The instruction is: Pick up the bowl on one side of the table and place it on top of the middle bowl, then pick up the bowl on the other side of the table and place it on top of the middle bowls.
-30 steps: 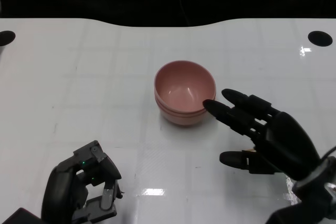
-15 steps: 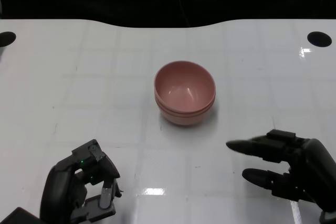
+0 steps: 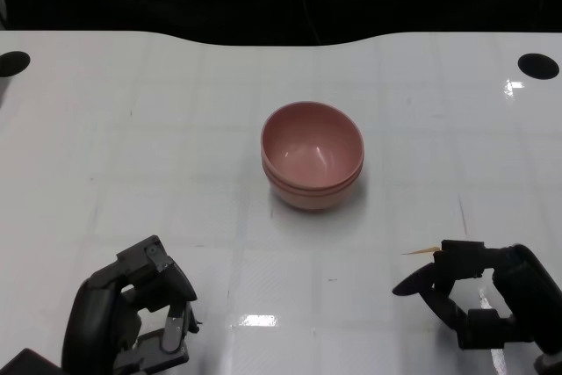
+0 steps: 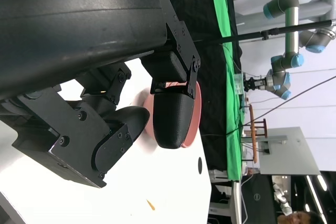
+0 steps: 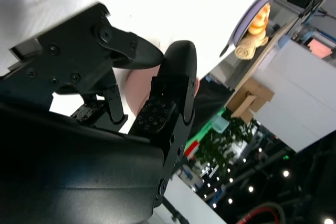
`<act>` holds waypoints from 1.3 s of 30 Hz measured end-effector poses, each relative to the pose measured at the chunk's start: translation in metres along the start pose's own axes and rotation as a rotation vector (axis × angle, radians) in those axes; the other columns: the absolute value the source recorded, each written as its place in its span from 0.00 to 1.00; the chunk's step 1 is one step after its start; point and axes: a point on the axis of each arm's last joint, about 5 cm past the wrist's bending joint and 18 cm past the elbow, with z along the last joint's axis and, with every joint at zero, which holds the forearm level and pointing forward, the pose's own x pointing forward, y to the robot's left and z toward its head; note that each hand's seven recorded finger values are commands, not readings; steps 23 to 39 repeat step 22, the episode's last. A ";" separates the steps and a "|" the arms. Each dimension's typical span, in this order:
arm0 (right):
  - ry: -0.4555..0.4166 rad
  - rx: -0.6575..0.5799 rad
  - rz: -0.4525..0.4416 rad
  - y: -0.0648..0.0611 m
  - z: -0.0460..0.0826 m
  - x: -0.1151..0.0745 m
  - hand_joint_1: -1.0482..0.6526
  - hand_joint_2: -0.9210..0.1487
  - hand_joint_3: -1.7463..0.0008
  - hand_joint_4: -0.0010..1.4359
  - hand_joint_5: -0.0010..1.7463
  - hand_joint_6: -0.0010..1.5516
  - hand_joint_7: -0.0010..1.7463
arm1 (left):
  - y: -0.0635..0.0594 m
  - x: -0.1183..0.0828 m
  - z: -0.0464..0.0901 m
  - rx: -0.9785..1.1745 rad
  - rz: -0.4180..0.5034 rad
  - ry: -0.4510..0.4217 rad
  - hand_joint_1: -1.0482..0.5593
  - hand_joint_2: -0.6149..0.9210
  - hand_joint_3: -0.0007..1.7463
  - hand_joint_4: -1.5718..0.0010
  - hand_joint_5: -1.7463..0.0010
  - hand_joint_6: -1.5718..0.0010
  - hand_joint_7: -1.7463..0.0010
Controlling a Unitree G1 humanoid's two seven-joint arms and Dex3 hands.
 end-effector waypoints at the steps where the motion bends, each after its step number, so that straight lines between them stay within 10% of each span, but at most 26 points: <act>1: 0.002 0.010 0.003 0.000 0.000 0.000 0.54 0.57 0.19 0.61 0.99 0.62 0.69 | 0.000 0.000 0.000 0.001 0.000 0.000 0.64 0.68 0.76 0.46 0.00 0.49 0.11; 7: 0.022 0.086 -0.013 0.002 -0.001 0.003 0.53 0.59 0.15 0.65 0.97 0.56 0.87 | 0.000 -0.001 -0.002 -0.001 0.001 0.012 0.64 0.68 0.77 0.46 0.01 0.49 0.12; 39: 0.052 0.111 -0.012 0.003 -0.005 0.004 0.53 0.58 0.17 0.64 0.96 0.54 0.87 | 0.000 -0.002 -0.003 -0.014 0.014 0.013 0.63 0.69 0.76 0.49 0.02 0.51 0.12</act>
